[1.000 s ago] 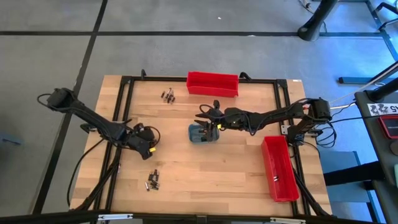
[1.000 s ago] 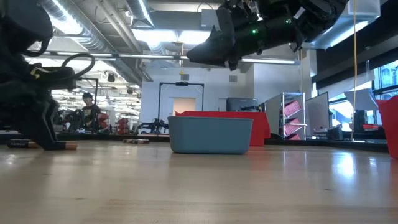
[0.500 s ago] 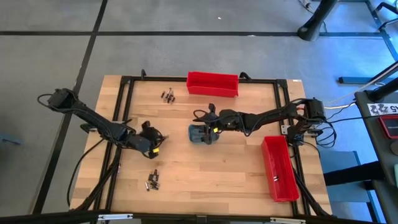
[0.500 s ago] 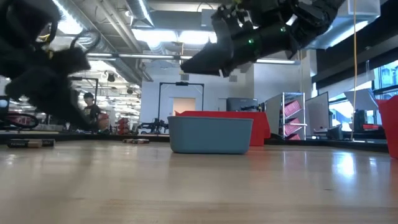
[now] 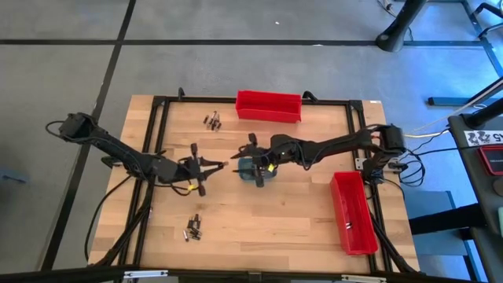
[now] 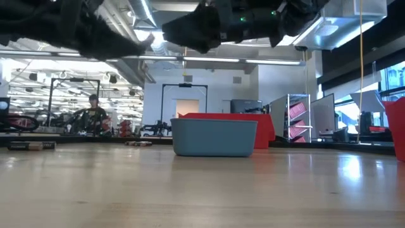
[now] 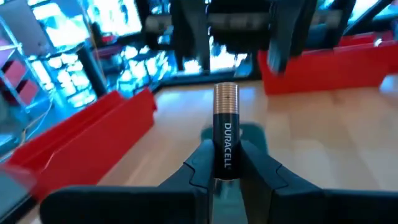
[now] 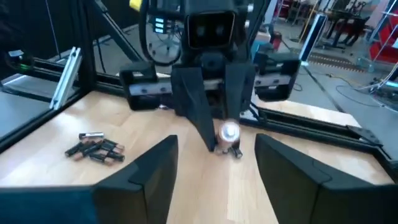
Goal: Sort batteries
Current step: Put the black battery into the top red bin
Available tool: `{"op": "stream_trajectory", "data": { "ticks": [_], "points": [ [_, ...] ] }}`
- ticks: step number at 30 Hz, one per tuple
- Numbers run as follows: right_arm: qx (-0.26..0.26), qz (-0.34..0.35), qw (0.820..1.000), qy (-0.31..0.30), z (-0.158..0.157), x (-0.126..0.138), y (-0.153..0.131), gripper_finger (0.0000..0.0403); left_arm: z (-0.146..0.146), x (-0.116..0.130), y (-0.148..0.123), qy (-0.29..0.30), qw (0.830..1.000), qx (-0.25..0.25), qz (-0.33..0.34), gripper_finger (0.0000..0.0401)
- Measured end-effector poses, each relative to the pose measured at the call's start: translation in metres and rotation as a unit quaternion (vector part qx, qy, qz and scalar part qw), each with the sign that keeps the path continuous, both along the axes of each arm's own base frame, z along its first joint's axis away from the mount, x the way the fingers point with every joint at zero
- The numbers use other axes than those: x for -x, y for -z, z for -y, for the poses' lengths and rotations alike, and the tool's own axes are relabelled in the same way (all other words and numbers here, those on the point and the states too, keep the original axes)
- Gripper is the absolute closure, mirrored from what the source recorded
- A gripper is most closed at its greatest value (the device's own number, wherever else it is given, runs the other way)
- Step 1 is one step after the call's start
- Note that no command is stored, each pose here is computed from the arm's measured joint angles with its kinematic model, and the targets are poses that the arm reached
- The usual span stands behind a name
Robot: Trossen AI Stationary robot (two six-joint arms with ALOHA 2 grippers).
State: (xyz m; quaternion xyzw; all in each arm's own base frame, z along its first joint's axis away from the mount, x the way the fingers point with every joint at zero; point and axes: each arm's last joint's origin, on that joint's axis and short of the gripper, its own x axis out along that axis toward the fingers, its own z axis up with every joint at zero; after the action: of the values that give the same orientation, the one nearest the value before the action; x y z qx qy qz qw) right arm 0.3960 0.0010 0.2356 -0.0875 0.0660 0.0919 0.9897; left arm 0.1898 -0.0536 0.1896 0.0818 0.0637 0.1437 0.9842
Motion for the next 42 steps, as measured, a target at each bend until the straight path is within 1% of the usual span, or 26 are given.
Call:
{"op": "stream_trajectory", "data": {
  "ticks": [3, 5, 8, 10, 12, 14, 19, 20, 27, 29, 31, 32, 34, 37, 39, 41, 42],
  "points": [
    [0.002, 0.027, 0.999, 0.018, 0.002, -0.012, 0.005, 0.0185, 0.002, -0.001, -0.005, 0.025, 1.000, 0.003, 0.019, 0.0362],
    [0.001, 0.035, 0.999, 0.013, 0.002, -0.020, 0.008, 0.0185, 0.002, -0.001, -0.006, 0.029, 0.999, 0.006, 0.025, 0.0362],
    [-0.003, 0.042, 0.999, -0.021, 0.000, -0.027, 0.008, 0.0185, 0.002, -0.001, -0.006, 0.028, 0.999, 0.006, 0.024, 0.0361],
    [-0.005, 0.043, 0.998, -0.044, -0.002, -0.030, 0.005, 0.0192, 0.002, -0.001, -0.005, 0.029, 0.999, 0.006, 0.022, 0.0360],
    [-0.008, 0.038, 0.997, -0.064, -0.003, -0.030, 0.006, 0.0211, 0.002, -0.001, -0.005, 0.031, 0.999, 0.003, 0.021, 0.0360],
    [-0.010, 0.037, 0.997, -0.071, -0.003, -0.030, 0.007, 0.0241, 0.002, -0.001, -0.004, 0.032, 0.999, 0.000, 0.016, 0.0360],
    [-0.010, 0.037, 0.997, -0.060, -0.002, -0.030, 0.007, 0.0345, 0.002, -0.001, -0.004, 0.032, 0.999, 0.004, 0.017, 0.0357],
    [-0.009, 0.037, 0.998, -0.054, -0.002, -0.030, 0.006, 0.0360, 0.002, -0.001, -0.004, 0.030, 0.999, 0.006, 0.017, 0.0357],
    [-0.018, 0.030, 0.999, -0.033, -0.001, -0.030, 0.007, 0.0360, 0.001, 0.000, -0.002, 0.026, 1.000, 0.003, 0.009, 0.0354],
    [-0.015, 0.017, 1.000, 0.000, 0.001, -0.028, 0.004, 0.0359, 0.001, 0.000, 0.000, 0.019, 1.000, -0.003, -0.006, 0.0347],
    [-0.012, -0.005, 0.999, 0.053, 0.004, -0.023, -0.005, 0.0359, 0.000, 0.000, 0.002, -0.002, 1.000, 0.004, -0.017, 0.0330],
    [-0.006, -0.020, 0.996, 0.087, 0.009, -0.019, -0.014, 0.0359, -0.001, 0.001, 0.006, -0.015, 0.999, 0.006, -0.030, 0.0318],
    [0.005, -0.026, 0.987, 0.161, 0.026, -0.011, -0.040, 0.0359, -0.002, 0.003, 0.014, -0.033, 0.998, 0.008, -0.058, 0.0294],
    [0.036, -0.070, 0.961, 0.266, 0.060, 0.003, -0.065, 0.0359, -0.005, 0.004, 0.015, -0.060, 0.996, 0.018, -0.060, 0.0264],
    [0.046, -0.116, 0.941, 0.315, 0.088, 0.011, -0.074, 0.0359, -0.006, 0.005, 0.018, -0.066, 0.995, 0.022, -0.071, 0.0251],
    [0.024, -0.155, 0.921, 0.357, 0.120, 0.022, -0.085, 0.0359, -0.007, 0.005, 0.018, -0.070, 0.995, 0.032, -0.065, 0.0243],
    [0.003, -0.174, 0.907, 0.382, 0.142, 0.029, -0.087, 0.0359, -0.007, 0.005, 0.018, -0.071, 0.995, 0.034, -0.064, 0.0240]
  ]
}}
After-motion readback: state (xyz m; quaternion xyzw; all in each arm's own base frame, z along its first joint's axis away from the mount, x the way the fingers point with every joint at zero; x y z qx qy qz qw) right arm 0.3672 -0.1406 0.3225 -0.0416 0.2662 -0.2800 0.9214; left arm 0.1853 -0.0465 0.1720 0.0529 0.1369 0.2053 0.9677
